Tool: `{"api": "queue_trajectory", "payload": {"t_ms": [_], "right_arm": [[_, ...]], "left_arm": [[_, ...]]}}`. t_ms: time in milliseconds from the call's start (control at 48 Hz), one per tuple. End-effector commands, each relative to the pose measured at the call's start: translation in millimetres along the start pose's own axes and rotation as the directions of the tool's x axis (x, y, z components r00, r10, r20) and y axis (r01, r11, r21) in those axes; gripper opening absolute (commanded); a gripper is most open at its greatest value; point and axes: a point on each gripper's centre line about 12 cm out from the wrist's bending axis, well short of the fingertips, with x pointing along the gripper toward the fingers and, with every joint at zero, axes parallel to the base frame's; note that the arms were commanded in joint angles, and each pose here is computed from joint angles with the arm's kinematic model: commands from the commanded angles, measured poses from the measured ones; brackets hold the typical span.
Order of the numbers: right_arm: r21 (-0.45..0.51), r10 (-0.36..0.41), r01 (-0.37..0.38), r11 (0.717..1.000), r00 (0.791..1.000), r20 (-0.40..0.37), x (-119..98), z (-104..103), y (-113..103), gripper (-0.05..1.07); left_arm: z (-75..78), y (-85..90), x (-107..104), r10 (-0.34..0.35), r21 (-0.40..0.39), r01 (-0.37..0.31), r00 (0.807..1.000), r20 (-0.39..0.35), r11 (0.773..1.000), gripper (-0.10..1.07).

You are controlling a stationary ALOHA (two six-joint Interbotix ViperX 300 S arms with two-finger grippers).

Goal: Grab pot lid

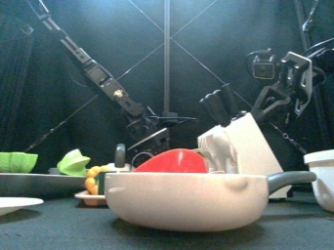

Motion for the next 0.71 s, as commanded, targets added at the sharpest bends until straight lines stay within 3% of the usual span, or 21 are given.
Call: {"api": "queue_trajectory", "payload": {"t_ms": [0, 333, 688], "right_arm": [[-0.004, 0.008, -0.008, 1.0, 1.0, 0.018, -1, 5, 2, 0.41], [-0.004, 0.007, -0.007, 1.0, 1.0, 0.015, 0, 5, 2, 0.41], [-0.004, 0.006, -0.006, 1.0, 1.0, 0.014, 0, 4, 2, 0.41]], "left_arm": [[15.2, -1.5, -8, -0.005, 0.001, 0.004, 0.999, 0.044, 1.0, 0.78], [20.2, -2.0, -8, -0.006, -0.001, 0.006, 0.999, 0.053, 1.0, 0.68], [34.3, -3.3, -40, -0.006, 0.005, 0.005, 0.996, 0.084, 1.0, 0.68]]}}
